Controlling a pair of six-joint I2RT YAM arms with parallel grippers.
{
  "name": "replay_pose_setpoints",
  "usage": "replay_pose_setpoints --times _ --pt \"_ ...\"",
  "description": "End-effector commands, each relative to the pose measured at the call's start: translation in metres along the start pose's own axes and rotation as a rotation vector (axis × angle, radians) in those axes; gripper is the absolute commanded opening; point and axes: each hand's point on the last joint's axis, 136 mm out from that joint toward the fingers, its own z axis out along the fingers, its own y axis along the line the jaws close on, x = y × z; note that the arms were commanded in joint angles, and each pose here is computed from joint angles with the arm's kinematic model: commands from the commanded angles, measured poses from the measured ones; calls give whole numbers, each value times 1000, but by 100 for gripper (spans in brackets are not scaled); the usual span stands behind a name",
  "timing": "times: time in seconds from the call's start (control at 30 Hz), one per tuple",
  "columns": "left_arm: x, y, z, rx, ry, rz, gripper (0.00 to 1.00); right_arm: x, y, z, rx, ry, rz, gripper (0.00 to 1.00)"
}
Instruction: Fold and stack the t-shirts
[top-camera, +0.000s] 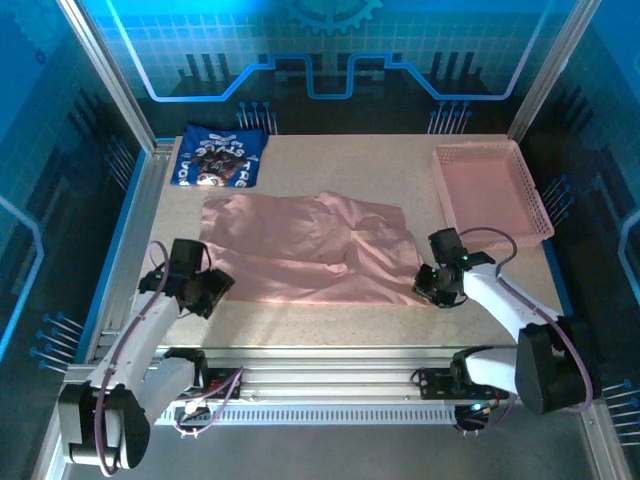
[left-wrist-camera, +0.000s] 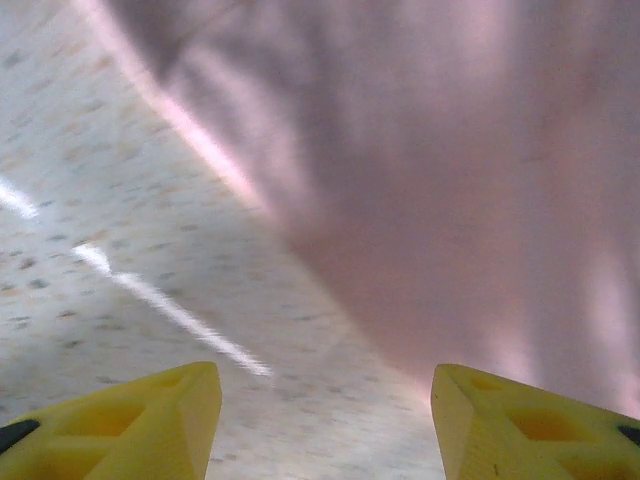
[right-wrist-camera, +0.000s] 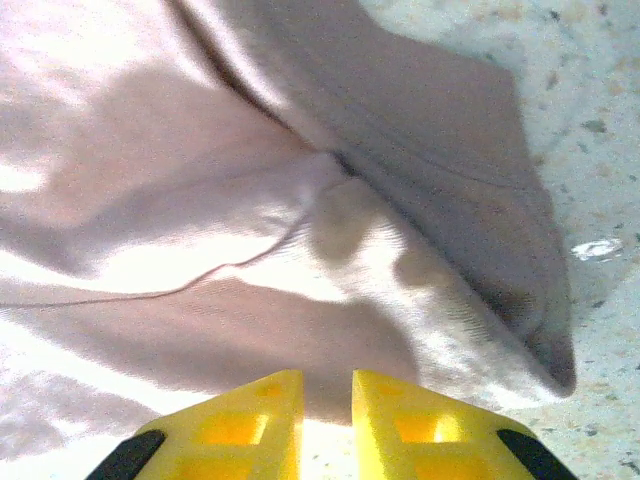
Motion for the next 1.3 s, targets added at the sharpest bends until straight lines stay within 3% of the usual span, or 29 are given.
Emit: replay_pose_setpoints --times 0.0,0.1,0.23,0.43,0.67,0.83,1.27 --pt "-12 -42 -13 86 22 45 60 -8 30 -17 -112 -34 -39 23" --pt "-28 -49 3 43 10 96 56 -14 47 -14 -148 -21 -65 23" --pt "-48 -52 33 20 10 100 49 -24 53 8 -90 17 -93 20" --pt "-51 -12 63 -125 23 51 40 -22 36 36 24 58 -61 19" --pt "-21 33 82 -215 94 -42 33 -8 0 36 185 67 -51 19" --pt "-3 50 72 -244 104 -60 28 2 -20 29 268 81 -49 19" --pt "46 83 56 -366 172 -55 22 20 -44 12 319 93 -58 22"
